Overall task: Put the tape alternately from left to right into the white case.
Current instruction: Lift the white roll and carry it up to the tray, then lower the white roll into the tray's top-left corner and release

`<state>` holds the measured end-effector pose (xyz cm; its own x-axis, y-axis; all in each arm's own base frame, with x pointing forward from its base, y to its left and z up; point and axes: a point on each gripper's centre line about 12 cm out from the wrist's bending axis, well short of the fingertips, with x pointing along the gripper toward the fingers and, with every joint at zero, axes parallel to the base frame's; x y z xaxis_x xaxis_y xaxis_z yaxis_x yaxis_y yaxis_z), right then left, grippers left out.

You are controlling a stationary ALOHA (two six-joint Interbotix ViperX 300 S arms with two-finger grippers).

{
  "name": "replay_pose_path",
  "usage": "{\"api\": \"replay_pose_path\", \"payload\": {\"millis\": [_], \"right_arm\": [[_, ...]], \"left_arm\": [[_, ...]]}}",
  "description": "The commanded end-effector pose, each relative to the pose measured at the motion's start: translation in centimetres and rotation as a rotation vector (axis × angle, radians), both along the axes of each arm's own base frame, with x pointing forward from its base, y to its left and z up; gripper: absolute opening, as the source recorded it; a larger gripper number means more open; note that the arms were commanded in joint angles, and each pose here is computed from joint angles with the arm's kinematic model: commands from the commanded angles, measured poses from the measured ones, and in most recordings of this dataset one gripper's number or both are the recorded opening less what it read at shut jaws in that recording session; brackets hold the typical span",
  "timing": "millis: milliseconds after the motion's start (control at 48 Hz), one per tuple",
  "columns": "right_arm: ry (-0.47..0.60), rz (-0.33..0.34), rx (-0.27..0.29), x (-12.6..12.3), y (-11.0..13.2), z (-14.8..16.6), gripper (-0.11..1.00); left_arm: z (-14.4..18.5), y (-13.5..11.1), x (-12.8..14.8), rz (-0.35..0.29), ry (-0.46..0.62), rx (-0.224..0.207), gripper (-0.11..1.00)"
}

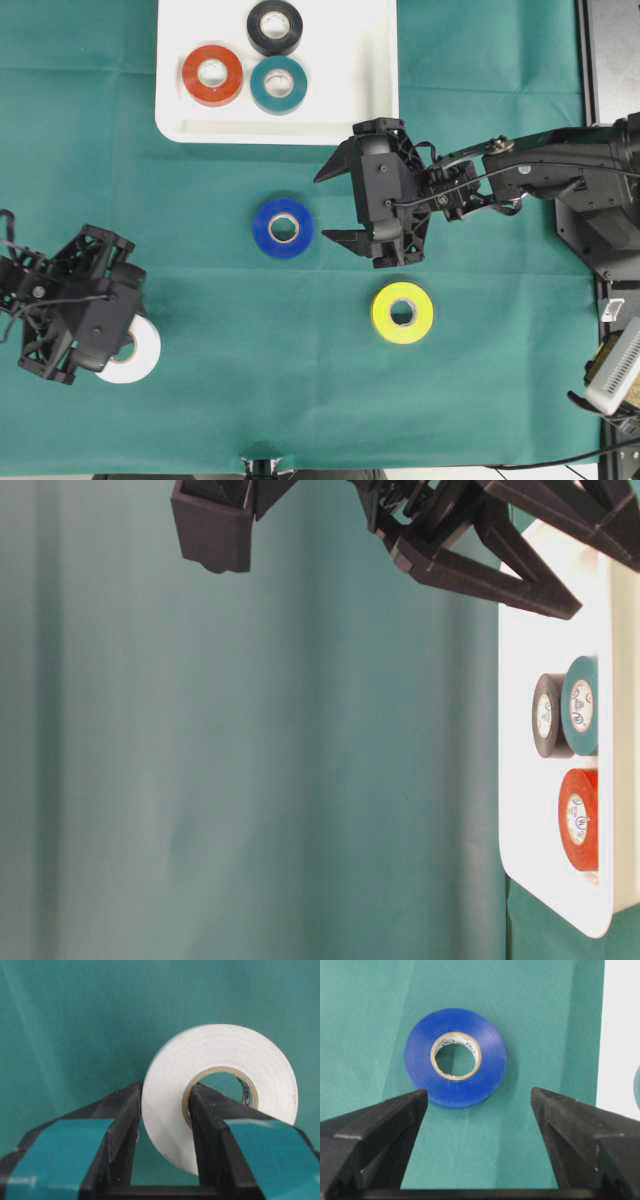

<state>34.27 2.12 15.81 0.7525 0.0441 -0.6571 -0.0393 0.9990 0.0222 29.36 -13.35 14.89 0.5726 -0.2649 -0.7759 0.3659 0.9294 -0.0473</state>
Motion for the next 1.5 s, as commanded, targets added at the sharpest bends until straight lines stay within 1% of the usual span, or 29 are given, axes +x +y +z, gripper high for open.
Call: {"api": "replay_pose_path", "payload": {"millis": [0,146,271,395,749,957,1061,1270,1478], "right_arm": [[-0.031,0.004,0.006,0.2,0.1,0.9,0.86],[-0.032,0.004,0.006,0.2,0.1,0.9,0.86],[-0.031,0.005,0.006,0.2,0.2,0.9,0.86],[-0.031,0.005,0.006,0.2,0.2,0.9,0.86],[-0.020,0.003,0.006,0.1,0.1,0.5,0.86],[-0.009,0.004,0.004,0.2,0.1,0.2,0.86],[-0.014,0.006,0.007,0.2,0.2,0.2,0.86],[-0.018,0.008,0.009,0.2,0.2,0.2,0.86],[-0.020,0.007,0.010,0.2,0.2,0.3,0.86]], "left_arm": [[2.2,0.0,0.2,0.000,-0.066,-0.026,0.26],[2.6,0.9,0.4,0.026,-0.079,-0.030,0.26],[2.5,2.4,0.9,0.072,-0.077,-0.023,0.26],[2.7,4.5,1.8,0.143,-0.089,-0.024,0.26],[3.5,12.2,3.5,0.384,-0.113,-0.017,0.26],[4.2,15.9,4.0,0.492,-0.146,-0.014,0.26],[4.5,17.6,4.1,0.532,-0.168,-0.002,0.26],[4.7,21.5,4.1,0.600,-0.227,0.047,0.26],[4.6,24.9,3.8,0.687,-0.265,0.070,0.26]]}}
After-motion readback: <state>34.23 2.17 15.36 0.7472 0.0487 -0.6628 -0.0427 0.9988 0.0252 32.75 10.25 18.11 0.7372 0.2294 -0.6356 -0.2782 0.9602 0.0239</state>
